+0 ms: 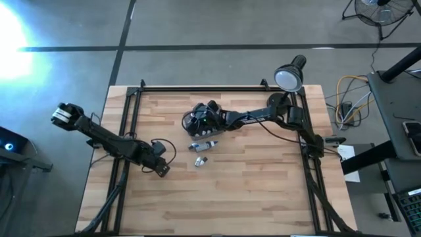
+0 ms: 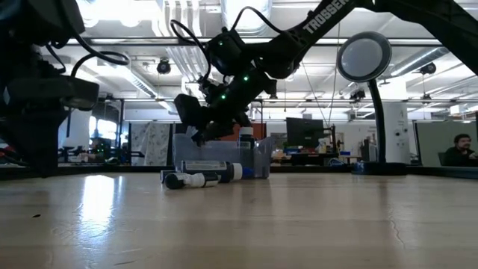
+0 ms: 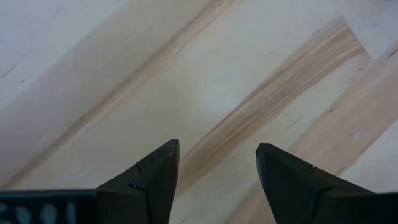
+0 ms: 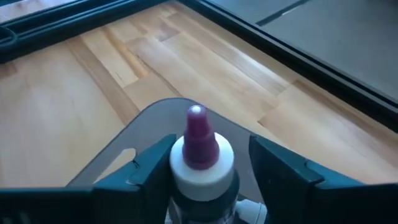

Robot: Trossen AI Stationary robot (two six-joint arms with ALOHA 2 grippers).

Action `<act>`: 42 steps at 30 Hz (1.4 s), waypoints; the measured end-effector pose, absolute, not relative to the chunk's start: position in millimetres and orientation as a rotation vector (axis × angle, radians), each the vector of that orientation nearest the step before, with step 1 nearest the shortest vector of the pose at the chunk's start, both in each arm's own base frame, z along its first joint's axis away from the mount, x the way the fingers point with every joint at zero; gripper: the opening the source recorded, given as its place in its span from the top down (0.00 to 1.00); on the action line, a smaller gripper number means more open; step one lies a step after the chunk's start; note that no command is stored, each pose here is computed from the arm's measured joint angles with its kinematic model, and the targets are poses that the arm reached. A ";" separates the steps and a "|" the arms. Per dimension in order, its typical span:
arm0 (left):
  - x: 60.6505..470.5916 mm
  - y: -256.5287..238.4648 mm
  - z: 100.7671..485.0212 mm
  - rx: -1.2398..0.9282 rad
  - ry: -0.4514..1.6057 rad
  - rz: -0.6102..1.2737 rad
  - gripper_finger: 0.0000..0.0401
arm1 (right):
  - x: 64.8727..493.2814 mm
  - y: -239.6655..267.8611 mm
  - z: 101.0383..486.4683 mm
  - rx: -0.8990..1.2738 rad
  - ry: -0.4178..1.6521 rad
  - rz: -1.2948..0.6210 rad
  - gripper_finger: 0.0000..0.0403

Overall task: Pick & Place food coloring
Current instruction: Put the large purple food coloring bottle into the gray bin, then put the large blue food coloring bottle into the gray bin

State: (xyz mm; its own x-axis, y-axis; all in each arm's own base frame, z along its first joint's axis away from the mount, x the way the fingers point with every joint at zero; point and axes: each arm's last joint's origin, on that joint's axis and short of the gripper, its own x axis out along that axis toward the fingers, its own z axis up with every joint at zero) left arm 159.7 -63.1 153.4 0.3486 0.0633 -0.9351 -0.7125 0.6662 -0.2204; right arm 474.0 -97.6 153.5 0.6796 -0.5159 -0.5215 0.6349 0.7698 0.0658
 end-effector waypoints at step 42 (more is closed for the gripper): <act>159.8 -61.8 153.5 -0.668 1.085 0.582 0.52 | 370.2 5.9 220.0 -0.055 1.017 -0.160 0.25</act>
State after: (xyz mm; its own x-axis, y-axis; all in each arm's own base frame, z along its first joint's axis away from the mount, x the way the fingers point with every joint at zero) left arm 159.8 -61.8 153.5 0.3582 0.1028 -0.9280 -0.7162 0.6679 -0.2025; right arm 370.2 5.9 220.0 0.5156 -0.1583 -0.8421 0.1072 0.9870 -0.1200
